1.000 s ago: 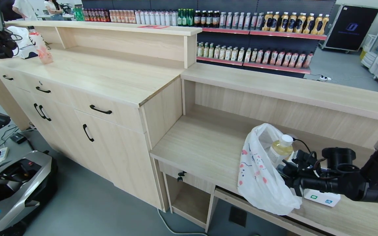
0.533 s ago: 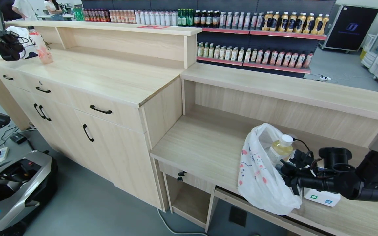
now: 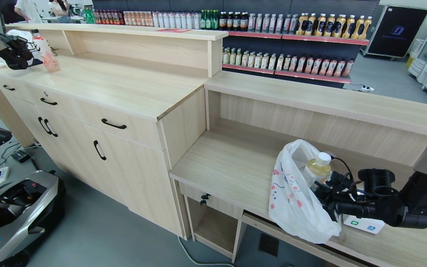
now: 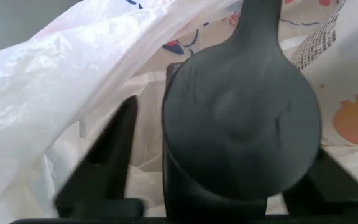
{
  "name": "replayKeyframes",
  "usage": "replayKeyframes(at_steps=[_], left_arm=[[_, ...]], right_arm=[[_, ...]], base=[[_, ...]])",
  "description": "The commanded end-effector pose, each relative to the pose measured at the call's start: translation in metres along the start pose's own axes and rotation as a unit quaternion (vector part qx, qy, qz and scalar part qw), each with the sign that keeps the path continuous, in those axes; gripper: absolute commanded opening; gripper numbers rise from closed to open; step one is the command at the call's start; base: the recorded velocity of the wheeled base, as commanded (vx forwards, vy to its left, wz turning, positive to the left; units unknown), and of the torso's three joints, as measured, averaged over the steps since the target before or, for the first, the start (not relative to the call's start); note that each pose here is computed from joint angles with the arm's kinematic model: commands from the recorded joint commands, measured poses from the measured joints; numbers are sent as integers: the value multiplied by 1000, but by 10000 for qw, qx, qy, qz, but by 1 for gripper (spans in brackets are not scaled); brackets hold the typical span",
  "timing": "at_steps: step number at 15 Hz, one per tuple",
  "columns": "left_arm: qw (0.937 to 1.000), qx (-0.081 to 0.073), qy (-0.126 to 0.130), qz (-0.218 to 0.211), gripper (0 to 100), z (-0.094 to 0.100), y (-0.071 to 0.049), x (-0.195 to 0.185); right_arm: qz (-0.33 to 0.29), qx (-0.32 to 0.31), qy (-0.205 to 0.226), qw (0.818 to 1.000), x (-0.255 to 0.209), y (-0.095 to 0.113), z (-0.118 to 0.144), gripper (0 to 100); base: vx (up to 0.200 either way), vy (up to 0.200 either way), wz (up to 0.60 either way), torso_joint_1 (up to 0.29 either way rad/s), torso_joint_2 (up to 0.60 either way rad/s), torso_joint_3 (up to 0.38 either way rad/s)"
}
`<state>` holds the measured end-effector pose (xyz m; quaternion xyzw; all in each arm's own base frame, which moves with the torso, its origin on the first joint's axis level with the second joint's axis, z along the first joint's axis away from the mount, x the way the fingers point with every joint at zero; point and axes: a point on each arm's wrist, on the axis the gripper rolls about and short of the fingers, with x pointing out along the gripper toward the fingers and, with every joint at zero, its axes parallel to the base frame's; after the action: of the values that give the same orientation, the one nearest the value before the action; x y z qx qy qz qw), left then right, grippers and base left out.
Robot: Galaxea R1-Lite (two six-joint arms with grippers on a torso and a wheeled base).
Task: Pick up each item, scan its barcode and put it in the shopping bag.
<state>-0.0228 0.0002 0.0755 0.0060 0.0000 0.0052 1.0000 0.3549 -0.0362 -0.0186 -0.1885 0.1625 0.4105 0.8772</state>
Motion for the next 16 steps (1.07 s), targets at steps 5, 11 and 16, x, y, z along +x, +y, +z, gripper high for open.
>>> replayKeyframes(at_steps=[5,11,16], left_arm=[[10000,2,0,2,0,0,0,0],[10000,2,0,2,0,0,0,0],[10000,2,0,2,0,0,0,0]], right_arm=[[-96,-113,-127,9998,-11,-1,19,100],[-152,-359,-404,9984,-52,18,55,100],[-463,-812,-665,9934,-79,26,90,100]], base=[[0,0,0,0,0,0],[0,0,0,0,0,0],[0,0,0,0,0,0]])
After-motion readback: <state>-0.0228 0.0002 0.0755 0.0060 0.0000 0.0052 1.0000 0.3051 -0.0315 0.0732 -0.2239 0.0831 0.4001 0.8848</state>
